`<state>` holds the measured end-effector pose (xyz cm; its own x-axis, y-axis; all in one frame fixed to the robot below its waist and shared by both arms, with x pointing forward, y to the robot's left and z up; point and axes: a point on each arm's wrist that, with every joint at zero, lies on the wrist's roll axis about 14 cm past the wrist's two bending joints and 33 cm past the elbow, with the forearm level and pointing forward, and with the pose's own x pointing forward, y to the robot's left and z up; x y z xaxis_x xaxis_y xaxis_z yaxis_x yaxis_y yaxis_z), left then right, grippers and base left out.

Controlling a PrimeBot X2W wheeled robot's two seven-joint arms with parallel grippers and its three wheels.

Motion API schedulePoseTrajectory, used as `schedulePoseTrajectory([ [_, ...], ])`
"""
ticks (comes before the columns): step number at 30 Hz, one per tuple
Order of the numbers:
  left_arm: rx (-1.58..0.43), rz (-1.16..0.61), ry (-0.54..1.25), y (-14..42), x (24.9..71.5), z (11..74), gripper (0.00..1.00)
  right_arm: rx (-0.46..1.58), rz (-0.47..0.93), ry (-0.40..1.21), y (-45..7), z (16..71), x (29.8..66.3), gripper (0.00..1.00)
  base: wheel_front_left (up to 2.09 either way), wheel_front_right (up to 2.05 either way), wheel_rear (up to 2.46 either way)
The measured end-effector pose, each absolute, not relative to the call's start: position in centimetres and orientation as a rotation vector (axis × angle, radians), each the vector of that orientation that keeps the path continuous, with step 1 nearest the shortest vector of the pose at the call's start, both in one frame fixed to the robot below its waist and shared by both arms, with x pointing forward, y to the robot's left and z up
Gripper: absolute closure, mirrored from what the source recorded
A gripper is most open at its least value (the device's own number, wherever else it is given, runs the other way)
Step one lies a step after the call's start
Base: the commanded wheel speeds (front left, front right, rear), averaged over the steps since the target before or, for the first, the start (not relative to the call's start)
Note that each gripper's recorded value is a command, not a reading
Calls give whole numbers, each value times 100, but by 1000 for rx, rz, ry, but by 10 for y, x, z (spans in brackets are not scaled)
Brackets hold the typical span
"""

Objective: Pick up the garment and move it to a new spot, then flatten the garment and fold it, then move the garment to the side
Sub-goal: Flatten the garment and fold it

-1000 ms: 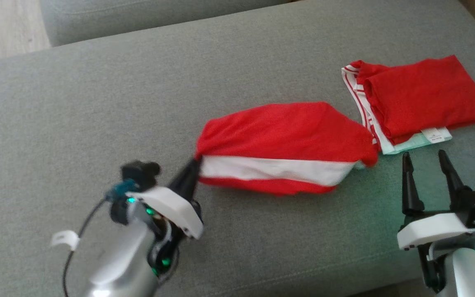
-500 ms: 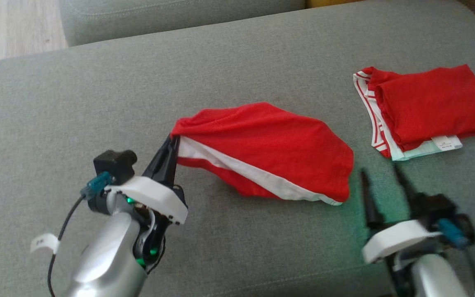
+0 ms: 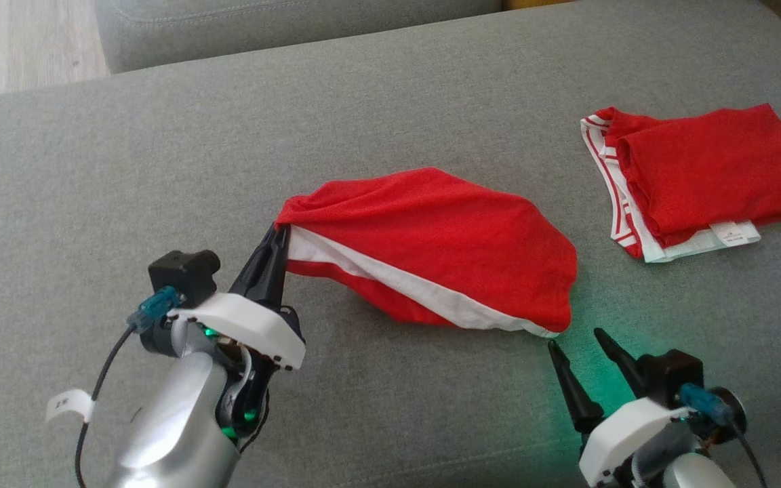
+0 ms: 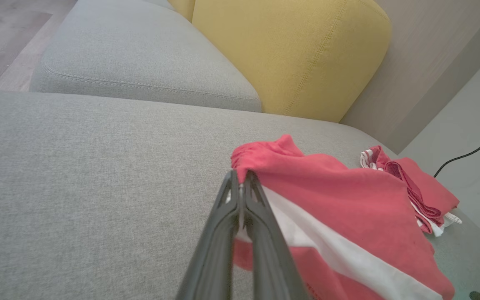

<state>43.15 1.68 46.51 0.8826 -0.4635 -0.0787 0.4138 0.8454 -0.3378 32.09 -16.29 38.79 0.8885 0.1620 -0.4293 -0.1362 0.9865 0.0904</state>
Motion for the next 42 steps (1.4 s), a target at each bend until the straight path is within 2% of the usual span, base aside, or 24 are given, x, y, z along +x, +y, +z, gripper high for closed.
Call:
schedulePoseTrajectory([
  [10, -314, -463, 166, 18, 432, 461, 100, 110, 218, 516, -139, 372, 315, 0, 0, 0, 0],
  [17, -316, -458, 173, 20, 434, 457, 100, 112, 226, 507, -138, 373, 330, 0, 0, 0, 0],
  [24, -318, -454, 176, 21, 435, 456, 100, 107, 225, 527, -139, 365, 329, 0, 0, 0, 0],
  [25, -318, -454, 176, 21, 435, 456, 100, 108, 226, 529, -139, 364, 328, 9, 0, 0, 0],
  [26, -317, -454, 176, 21, 435, 456, 100, 114, 225, 531, -139, 363, 328, 37, 0, 0, 0],
  [28, -316, -454, 176, 21, 434, 456, 100, 121, 230, 534, -136, 363, 327, 85, 0, 0, 0],
  [29, -316, -454, 175, 21, 435, 456, 100, 125, 234, 535, -135, 363, 326, 100, 0, 0, 0],
  [42, -301, -454, 160, 22, 434, 462, 100, 78, 238, 454, -149, 381, 334, 100, 0, 0, 0],
])
